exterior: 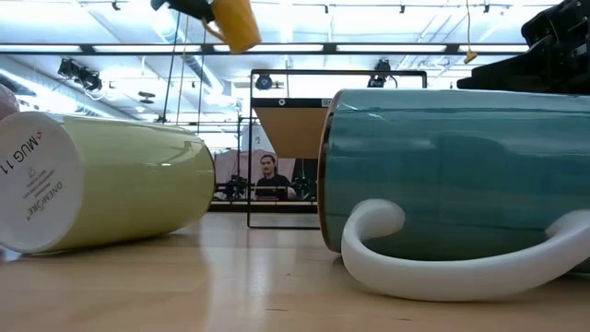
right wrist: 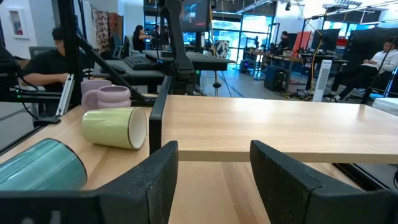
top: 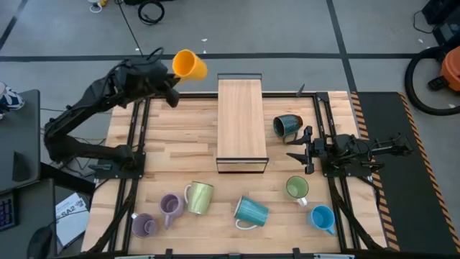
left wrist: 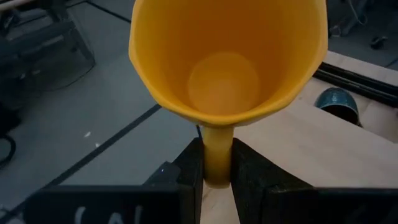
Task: Place coffee mugs
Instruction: Put the yellow mug on the shelf
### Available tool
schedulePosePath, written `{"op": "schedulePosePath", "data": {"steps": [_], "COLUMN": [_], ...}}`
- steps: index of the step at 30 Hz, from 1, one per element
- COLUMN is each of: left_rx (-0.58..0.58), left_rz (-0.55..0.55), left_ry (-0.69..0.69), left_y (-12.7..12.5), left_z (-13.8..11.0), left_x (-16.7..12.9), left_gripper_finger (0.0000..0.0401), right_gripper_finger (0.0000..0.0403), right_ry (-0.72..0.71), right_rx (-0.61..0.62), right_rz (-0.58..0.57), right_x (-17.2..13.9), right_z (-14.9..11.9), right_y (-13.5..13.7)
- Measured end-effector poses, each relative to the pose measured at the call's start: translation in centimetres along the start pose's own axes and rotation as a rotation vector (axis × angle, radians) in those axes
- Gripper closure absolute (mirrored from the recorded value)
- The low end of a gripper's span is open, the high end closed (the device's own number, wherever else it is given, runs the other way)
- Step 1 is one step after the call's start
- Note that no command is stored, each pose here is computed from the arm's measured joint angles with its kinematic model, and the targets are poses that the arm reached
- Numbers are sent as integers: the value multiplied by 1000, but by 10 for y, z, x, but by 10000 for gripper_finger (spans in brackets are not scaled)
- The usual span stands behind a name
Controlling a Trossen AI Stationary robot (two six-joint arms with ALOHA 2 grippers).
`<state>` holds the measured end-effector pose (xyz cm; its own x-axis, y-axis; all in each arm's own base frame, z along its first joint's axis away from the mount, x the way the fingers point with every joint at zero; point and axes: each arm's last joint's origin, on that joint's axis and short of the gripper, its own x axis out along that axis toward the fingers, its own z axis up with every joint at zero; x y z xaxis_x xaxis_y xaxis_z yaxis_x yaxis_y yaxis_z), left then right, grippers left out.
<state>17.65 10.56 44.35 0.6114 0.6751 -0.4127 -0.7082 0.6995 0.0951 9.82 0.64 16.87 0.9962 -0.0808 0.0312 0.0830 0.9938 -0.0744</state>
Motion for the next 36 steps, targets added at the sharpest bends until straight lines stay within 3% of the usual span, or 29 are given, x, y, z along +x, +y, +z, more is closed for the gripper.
{"op": "schedulePosePath", "data": {"steps": [16,25,36], "left_rx": [156,222,235], "left_rz": [-130,-187,-201], "left_ry": [178,305,407], "left_y": [-6,-4,-7], "left_z": [35,20,1], "left_x": [113,171,204], "left_gripper_finger": [339,339,339], "right_gripper_finger": [197,197,197], "right_ry": [0,0,0], "right_rx": [0,0,0], "right_rz": [0,0,0], "right_x": [0,0,0], "right_z": [0,0,0], "right_y": [0,0,0]}}
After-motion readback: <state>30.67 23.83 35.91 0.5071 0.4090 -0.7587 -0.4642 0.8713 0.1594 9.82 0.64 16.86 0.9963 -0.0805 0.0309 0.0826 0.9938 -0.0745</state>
